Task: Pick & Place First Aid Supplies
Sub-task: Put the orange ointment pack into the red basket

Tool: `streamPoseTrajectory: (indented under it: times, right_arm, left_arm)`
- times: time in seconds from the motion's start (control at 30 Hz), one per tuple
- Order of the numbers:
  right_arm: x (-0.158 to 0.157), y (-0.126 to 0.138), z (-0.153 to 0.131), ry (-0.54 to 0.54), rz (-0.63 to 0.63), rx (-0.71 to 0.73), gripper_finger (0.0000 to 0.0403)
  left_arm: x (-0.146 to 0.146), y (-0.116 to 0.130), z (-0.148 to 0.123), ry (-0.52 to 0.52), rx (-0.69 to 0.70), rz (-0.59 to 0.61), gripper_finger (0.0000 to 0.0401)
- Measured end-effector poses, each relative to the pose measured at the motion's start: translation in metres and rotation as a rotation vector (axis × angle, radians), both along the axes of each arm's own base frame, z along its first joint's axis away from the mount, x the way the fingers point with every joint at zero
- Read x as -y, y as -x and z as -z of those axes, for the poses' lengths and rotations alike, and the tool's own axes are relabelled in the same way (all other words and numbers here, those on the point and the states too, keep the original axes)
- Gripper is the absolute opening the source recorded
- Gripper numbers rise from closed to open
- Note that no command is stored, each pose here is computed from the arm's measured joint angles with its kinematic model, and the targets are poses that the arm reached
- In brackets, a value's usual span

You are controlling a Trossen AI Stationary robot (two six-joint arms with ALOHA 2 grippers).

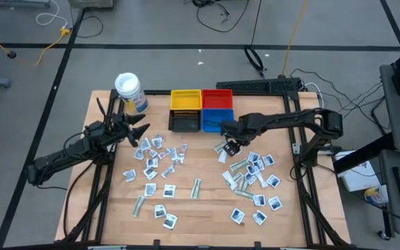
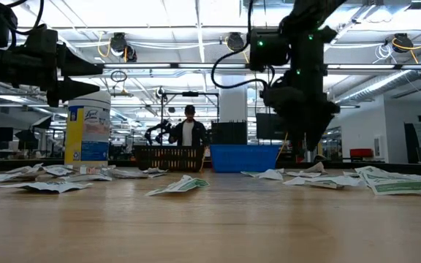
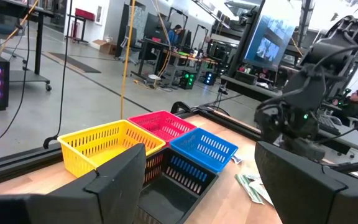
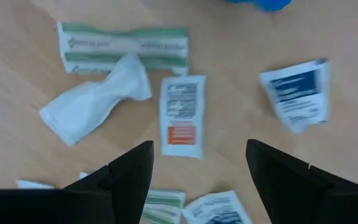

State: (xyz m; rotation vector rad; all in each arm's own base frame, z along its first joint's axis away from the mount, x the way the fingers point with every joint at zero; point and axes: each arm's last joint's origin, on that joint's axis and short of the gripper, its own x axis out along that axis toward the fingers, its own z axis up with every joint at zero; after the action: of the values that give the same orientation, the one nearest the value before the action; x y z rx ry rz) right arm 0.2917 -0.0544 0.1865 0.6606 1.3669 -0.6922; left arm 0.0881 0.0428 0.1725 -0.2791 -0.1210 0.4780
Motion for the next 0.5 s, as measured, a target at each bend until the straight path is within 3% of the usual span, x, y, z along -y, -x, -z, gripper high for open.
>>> streamPoseTrajectory:
  times: [0.5]
  right_arm:
    - [-0.009, 0.008, 0.046, -0.057, -0.03, 0.047, 0.0252]
  left_arm:
    - [0.0, 0.0, 0.0, 0.0, 0.0, 0.0, 0.0306]
